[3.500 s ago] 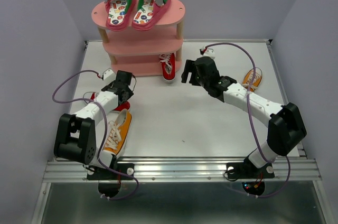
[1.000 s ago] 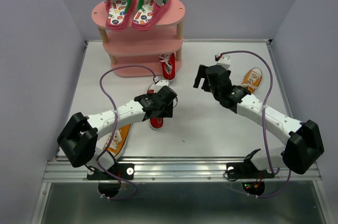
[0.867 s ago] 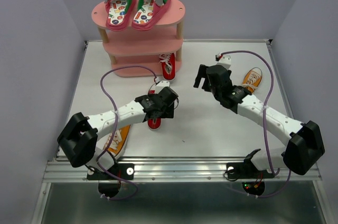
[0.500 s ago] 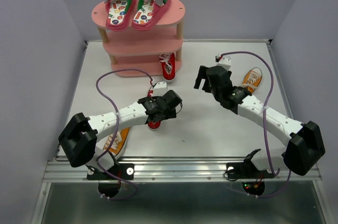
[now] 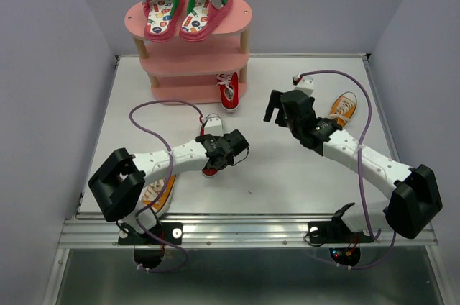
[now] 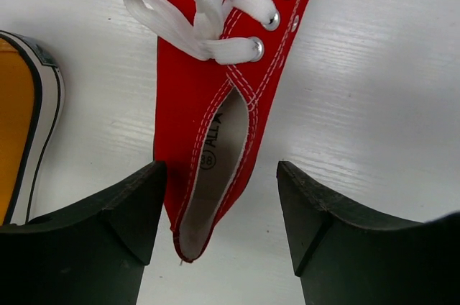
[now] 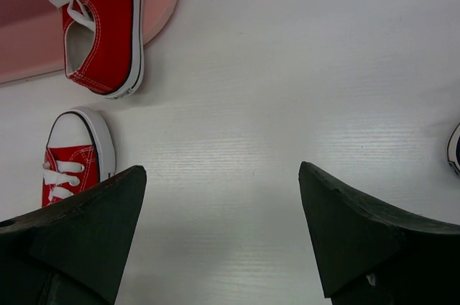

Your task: Place and organize the shoes onto the shoe shelf

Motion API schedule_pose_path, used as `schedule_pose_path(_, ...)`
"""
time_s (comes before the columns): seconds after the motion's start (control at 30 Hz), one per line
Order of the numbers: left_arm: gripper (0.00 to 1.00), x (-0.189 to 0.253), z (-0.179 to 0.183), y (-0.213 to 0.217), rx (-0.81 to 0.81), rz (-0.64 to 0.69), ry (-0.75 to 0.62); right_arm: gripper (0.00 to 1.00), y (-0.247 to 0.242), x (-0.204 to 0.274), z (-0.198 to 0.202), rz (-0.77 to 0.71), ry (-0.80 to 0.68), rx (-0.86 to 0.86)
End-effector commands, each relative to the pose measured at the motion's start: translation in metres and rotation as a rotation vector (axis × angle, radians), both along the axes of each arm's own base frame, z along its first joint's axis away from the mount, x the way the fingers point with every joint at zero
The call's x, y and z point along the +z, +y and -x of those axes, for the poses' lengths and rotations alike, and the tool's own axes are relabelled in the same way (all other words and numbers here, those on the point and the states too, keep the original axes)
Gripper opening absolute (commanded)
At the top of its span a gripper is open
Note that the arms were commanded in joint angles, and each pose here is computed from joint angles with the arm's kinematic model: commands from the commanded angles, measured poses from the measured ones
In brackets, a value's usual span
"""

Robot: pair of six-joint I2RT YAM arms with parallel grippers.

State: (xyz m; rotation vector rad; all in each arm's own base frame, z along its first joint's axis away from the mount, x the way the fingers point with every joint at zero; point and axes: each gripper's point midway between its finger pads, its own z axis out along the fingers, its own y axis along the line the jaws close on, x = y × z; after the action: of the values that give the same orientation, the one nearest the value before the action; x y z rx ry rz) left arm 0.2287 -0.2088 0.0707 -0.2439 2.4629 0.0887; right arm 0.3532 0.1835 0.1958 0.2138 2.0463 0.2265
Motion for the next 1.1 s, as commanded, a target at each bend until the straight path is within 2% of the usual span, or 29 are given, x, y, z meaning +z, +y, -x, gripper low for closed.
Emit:
schedule_pose_path(0.0, 0.72, -0.015, 0.003, 0.021, 0.047, -0.081, -0.002, 0.92, 0.008, 0.006, -0.006, -0.022, -0.013, 0.010)
schedule_pose_path(0.07, 0.68, -0.020, 0.003, 0.021, 0.047, -0.080, 0.007, 0.93, 0.010, 0.007, -0.008, -0.023, -0.013, 0.013)
schedule_pose_path(0.13, 0.58, -0.024, 0.004, 0.022, 0.050, -0.085, 0.011, 0.93, 0.010, 0.007, -0.009, -0.021, -0.013, 0.014)
schedule_pose_path(0.17, 0.49, -0.025, 0.003, 0.022, 0.049, -0.086, 0.009, 0.92, 0.010, 0.006, -0.009, -0.019, -0.011, 0.014)
schedule_pose_path(0.23, 0.40, -0.025, 0.002, 0.021, 0.042, -0.079, 0.009, 0.93, 0.011, 0.007, -0.009, -0.022, -0.012, 0.013)
schedule_pose_path(0.27, 0.25, -0.025, 0.001, 0.022, 0.043, -0.077, 0.008, 0.92, 0.010, 0.006, -0.008, -0.020, -0.009, 0.013)
schedule_pose_path(0.3, 0.16, -0.026, 0.000, 0.023, 0.045, -0.078, 0.010, 0.93, 0.010, 0.005, -0.009, -0.022, -0.008, 0.010)
schedule_pose_path(0.4, 0.00, -0.023, -0.005, 0.025, 0.038, -0.064, 0.001, 0.93, 0.011, 0.005, -0.009, -0.026, -0.007, 0.010)
schedule_pose_path(0.57, 0.00, 0.009, -0.026, 0.029, 0.031, -0.020, -0.068, 0.93, 0.009, 0.007, -0.010, -0.020, -0.013, 0.002)
schedule_pose_path(0.77, 0.00, 0.087, -0.061, 0.032, -0.022, 0.021, -0.205, 0.93, 0.002, 0.013, -0.012, -0.005, -0.033, -0.036)
schedule_pose_path(0.83, 0.00, 0.100, -0.067, 0.032, -0.039, 0.023, -0.227, 0.94, 0.000, 0.014, -0.012, -0.004, -0.036, -0.045)
schedule_pose_path(0.9, 0.00, 0.115, -0.076, 0.031, -0.057, 0.031, -0.254, 1.00, 0.000, 0.015, -0.013, -0.008, -0.036, -0.054)
schedule_pose_path(1.07, 0.00, 0.134, -0.094, 0.033, -0.063, 0.043, -0.300, 1.00, -0.001, 0.017, -0.012, -0.012, -0.038, -0.057)
